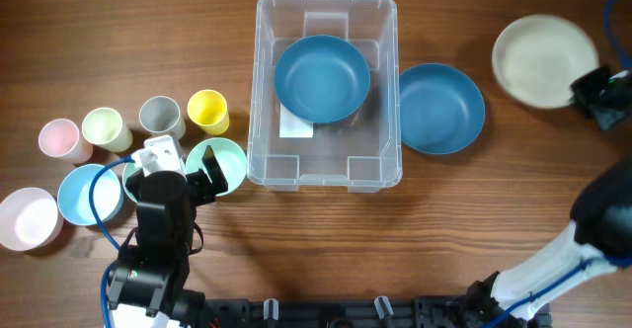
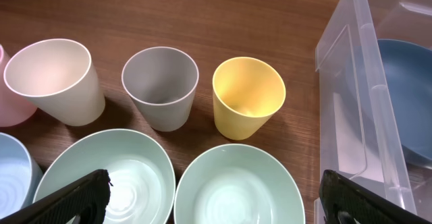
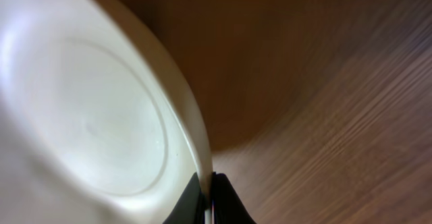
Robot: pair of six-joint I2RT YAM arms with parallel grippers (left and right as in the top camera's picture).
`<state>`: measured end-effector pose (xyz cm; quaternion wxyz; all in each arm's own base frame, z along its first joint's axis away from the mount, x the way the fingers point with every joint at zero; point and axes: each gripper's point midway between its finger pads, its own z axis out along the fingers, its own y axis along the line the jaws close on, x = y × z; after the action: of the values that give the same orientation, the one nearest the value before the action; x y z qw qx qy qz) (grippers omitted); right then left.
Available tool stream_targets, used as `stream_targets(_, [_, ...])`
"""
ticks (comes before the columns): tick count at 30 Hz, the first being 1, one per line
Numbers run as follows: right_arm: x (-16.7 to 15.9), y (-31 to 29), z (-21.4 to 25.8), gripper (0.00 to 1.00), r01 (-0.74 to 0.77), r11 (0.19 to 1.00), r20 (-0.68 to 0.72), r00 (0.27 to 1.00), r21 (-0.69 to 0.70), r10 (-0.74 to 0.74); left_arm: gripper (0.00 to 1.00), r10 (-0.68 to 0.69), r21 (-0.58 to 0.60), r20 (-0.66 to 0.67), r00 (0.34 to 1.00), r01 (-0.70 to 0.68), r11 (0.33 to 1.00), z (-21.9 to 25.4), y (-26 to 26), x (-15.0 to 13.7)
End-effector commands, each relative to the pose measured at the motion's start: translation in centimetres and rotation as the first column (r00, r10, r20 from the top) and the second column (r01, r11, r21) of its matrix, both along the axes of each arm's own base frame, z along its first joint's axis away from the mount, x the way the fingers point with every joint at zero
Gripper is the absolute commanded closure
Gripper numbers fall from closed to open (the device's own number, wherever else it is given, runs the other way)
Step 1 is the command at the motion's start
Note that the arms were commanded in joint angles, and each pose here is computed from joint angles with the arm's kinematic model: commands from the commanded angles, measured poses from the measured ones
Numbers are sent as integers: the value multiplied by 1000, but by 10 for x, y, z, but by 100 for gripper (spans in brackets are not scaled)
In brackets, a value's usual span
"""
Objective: Pack container
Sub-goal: 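Move the right gripper to the cream bowl and grasp its rim, then carry the cream bowl with the right gripper into the container, release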
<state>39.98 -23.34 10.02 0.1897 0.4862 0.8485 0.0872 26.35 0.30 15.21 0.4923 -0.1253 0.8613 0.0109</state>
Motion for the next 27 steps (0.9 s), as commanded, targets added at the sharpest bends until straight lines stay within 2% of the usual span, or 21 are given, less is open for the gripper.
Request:
stream_targets(1, [16, 41, 152, 96, -64, 986, 338, 934, -155, 114, 0, 24, 1, 17, 1000, -24, 1000, 7, 5, 1])
stream_targets(4, [18, 105, 213, 96, -201, 936, 428, 847, -289, 314, 0, 24, 1, 17, 1000, -24, 1000, 7, 5, 1])
stream_targets(8, [20, 205, 233, 96, -384, 844, 410, 748, -375, 522, 0, 24, 1, 17, 1000, -24, 1000, 7, 5, 1])
stream_targets(9, [22, 245, 222, 96, -455, 802, 363, 724, -387, 586, 0, 24, 1, 17, 1000, -24, 1000, 7, 5, 1])
stream_targets(14, [33, 328, 162, 96, -628, 690, 212, 665, -361, 716, 0, 24, 1, 17, 1000, -24, 1000, 7, 5, 1])
stream_targets(19, [50, 379, 71, 96, -749, 606, 65, 614, -268, 787, 0, 24, 1, 17, 1000, -24, 1000, 7, 5, 1])
stream_targets(21, [55, 388, 52, 96, -765, 592, 48, 601, -253, 797, 0, 24, 1, 17, 1000, -24, 1000, 7, 5, 1])
stream_targets(22, [57, 398, 48, 96, -791, 562, 67, 564, -243, 823, 0, 24, 1, 17, 1000, -24, 1000, 7, 5, 1])
stream_targets(23, [59, 408, 49, 88, -819, 520, 93, 514, -243, 853, 0, 24, 1, 17, 1000, -24, 1000, 7, 5, 1])
stream_targets(24, [61, 415, 53, 74, -836, 488, 123, 472, -249, 873, 0, 24, 1, 17, 1000, -24, 1000, 7, 5, 1])
stream_targets(25, [63, 418, 62, 65, -835, 482, 151, 457, -266, 876, 0, 24, 1, 17, 1000, -24, 1000, 7, 5, 1])
stream_targets(27, [67, 413, 75, 64, -817, 499, 175, 467, -289, 867, 0, 24, 1, 17, 1000, -24, 1000, 7, 5, 1])
